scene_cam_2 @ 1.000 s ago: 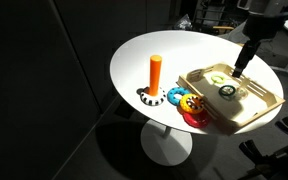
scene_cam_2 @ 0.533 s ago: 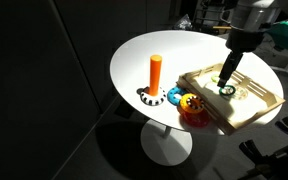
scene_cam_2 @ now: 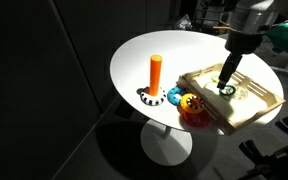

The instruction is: Pick up the black and white ring and put it in the tray

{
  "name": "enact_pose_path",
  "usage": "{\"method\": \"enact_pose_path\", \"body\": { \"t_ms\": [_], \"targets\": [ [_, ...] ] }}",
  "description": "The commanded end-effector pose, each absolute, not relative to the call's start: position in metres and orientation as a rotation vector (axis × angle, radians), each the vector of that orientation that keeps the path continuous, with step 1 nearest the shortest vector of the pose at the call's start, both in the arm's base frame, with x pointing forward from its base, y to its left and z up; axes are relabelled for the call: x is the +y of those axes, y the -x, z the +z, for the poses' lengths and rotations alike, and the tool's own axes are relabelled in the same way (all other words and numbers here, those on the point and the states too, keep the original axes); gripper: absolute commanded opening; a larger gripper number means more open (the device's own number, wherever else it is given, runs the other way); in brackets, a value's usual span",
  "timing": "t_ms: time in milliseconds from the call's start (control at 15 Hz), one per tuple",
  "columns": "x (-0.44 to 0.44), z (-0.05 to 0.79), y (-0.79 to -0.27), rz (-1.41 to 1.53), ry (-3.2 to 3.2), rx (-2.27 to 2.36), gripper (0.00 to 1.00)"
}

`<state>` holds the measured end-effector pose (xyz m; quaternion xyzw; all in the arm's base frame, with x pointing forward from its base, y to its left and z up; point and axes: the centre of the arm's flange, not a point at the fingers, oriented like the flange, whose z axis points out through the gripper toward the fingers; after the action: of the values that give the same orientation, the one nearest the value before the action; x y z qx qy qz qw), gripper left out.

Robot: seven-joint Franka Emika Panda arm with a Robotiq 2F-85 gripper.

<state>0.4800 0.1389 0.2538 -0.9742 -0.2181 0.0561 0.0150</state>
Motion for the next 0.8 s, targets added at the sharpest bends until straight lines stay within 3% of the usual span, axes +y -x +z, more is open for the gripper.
{"method": "enact_pose_path", "body": {
  "t_ms": [0, 733],
  "targets": [
    [0.145, 0.253, -0.482, 0.159, 3.032, -0.691, 1.00],
    [0.192, 0.227, -0.488, 0.130, 3.027, -0.848, 1.00]
  ]
}}
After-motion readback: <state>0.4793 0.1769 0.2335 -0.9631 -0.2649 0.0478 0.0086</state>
